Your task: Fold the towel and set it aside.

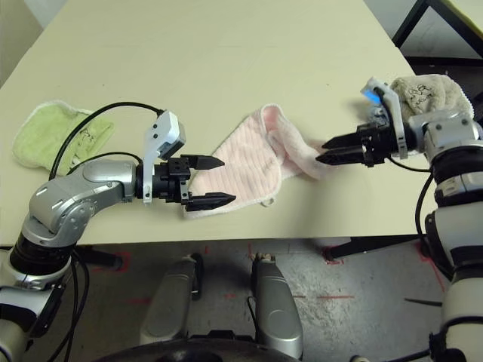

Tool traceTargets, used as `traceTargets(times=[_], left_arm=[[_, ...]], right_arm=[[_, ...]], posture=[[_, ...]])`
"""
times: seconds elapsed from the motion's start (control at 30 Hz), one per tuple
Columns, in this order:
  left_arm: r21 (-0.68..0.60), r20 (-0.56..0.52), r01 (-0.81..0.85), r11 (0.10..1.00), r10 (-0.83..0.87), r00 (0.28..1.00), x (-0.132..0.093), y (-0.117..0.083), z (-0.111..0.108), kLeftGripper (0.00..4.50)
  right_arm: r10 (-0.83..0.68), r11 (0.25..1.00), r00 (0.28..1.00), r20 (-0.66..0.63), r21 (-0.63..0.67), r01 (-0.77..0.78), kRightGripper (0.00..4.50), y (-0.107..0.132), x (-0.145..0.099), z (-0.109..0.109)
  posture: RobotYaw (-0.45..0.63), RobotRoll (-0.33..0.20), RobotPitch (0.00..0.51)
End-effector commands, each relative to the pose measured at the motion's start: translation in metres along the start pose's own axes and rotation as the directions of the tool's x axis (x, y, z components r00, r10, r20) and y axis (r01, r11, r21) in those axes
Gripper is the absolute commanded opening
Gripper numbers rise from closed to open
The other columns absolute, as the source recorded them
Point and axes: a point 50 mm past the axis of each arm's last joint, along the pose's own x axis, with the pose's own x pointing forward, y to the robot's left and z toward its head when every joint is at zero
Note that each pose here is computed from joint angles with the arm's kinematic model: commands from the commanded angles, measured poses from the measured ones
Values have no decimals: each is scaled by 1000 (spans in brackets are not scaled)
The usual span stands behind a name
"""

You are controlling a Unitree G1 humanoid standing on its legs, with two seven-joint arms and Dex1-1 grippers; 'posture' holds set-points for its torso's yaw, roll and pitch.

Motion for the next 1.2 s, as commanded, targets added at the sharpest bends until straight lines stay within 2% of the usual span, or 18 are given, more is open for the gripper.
traceTargets(times=[0.03,0.13,0.43,0.57,0.7,0.83,0.9,0.97,1.2], left_arm=[[-4,-19,17,1000,-17,1000,2,-1,-2,4500],[-3,-21,16,1000,-16,1000,1,-1,-2,4500],[-2,-27,20,1000,-20,999,2,-1,-3,4500],[0,-28,23,1000,-23,999,2,-1,-3,4500],[6,-12,13,1000,-13,1000,2,1,-1,4500],[42,5,19,999,-19,1000,3,-1,7,4500],[89,-2,-4,996,5,1000,10,-1,11,4500],[174,-35,-38,984,45,998,30,0,12,4500],[274,-66,-7,962,27,997,76,-2,17,4500]], right_arm=[[11,1000,1000,10,4,-11,4316,0,1,-1],[6,1000,1000,21,-1,-6,3570,-1,1,0],[-32,999,997,67,-21,33,116,-2,-8,9],[-59,995,991,123,-73,68,20,-3,-16,20],[-217,945,944,247,-190,267,20,-9,-27,44],[-297,889,913,279,-269,371,20,-11,-33,58],[-306,873,910,281,-298,386,20,-10,-33,63],[-302,864,914,272,-327,383,20,-10,-28,67],[-336,836,901,276,-352,420,20,-13,-17,73]], posture=[[121,0,196],[122,0,196],[115,0,192],[110,0,190],[111,0,188],[112,0,185],[114,0,183],[119,0,180],[125,0,173]])
